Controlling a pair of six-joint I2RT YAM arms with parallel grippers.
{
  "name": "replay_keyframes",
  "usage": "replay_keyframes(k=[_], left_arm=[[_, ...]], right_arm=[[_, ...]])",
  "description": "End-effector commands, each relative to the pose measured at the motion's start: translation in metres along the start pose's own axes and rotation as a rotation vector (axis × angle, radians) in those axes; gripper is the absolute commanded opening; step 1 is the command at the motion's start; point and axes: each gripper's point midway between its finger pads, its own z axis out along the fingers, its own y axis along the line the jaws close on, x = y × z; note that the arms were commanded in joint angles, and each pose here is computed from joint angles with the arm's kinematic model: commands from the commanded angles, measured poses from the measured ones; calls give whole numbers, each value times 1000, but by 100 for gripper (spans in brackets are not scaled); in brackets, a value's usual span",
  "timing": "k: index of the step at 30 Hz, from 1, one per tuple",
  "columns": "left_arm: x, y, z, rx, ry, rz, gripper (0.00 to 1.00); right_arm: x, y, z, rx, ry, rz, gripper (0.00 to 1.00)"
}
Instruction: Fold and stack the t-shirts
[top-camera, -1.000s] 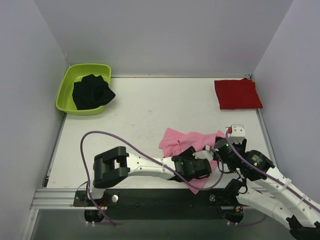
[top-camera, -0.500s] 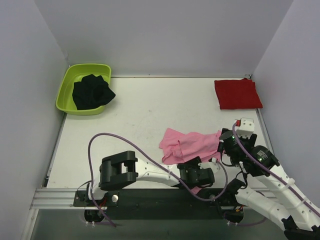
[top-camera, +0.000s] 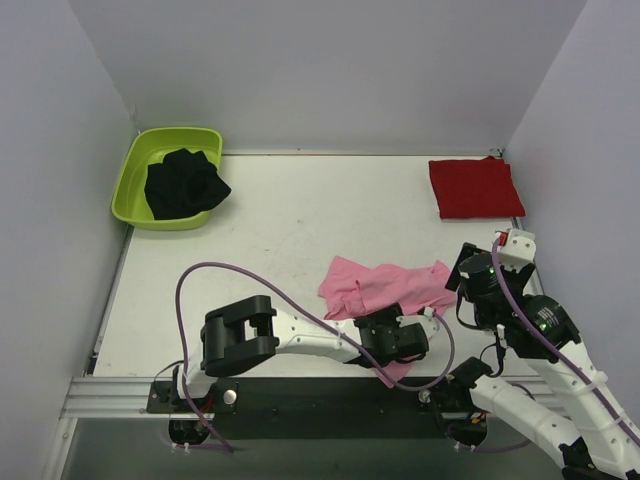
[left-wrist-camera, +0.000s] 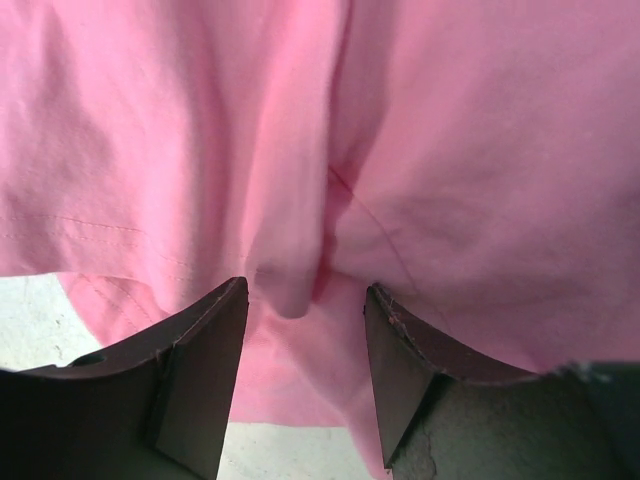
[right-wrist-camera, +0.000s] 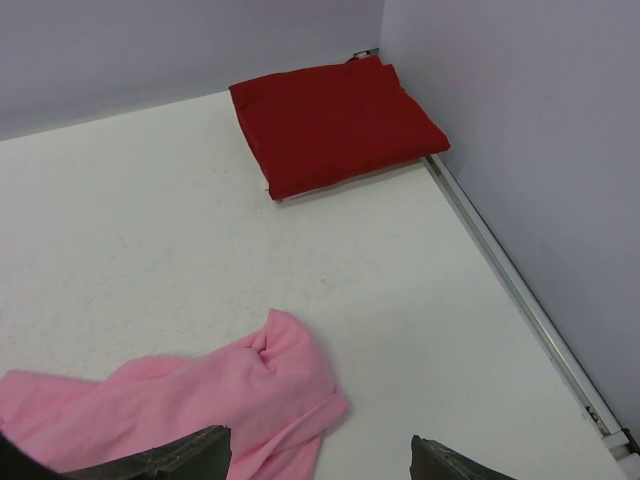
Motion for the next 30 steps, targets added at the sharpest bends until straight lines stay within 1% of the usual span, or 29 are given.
replay_keyframes(k=[1,8,18,24,30], left_arm=[[-28,13,-4,-25,-54,-7,60],[-32,16,0,-20,-59,-17,59],[-14,19,16,-11,-19,-35,58],[-8,20,19,-8,-3,-34,57],[-19,23,9,-10,-24,-48,59]], right_arm=[[4,-5,5,36,1,-30,71],[6,-2,7,34,8,-33,71],[8,0,7,20,16,-40,70],[9,2,8,14,22,-40,70],[9,3,8,8,23,-44,70]])
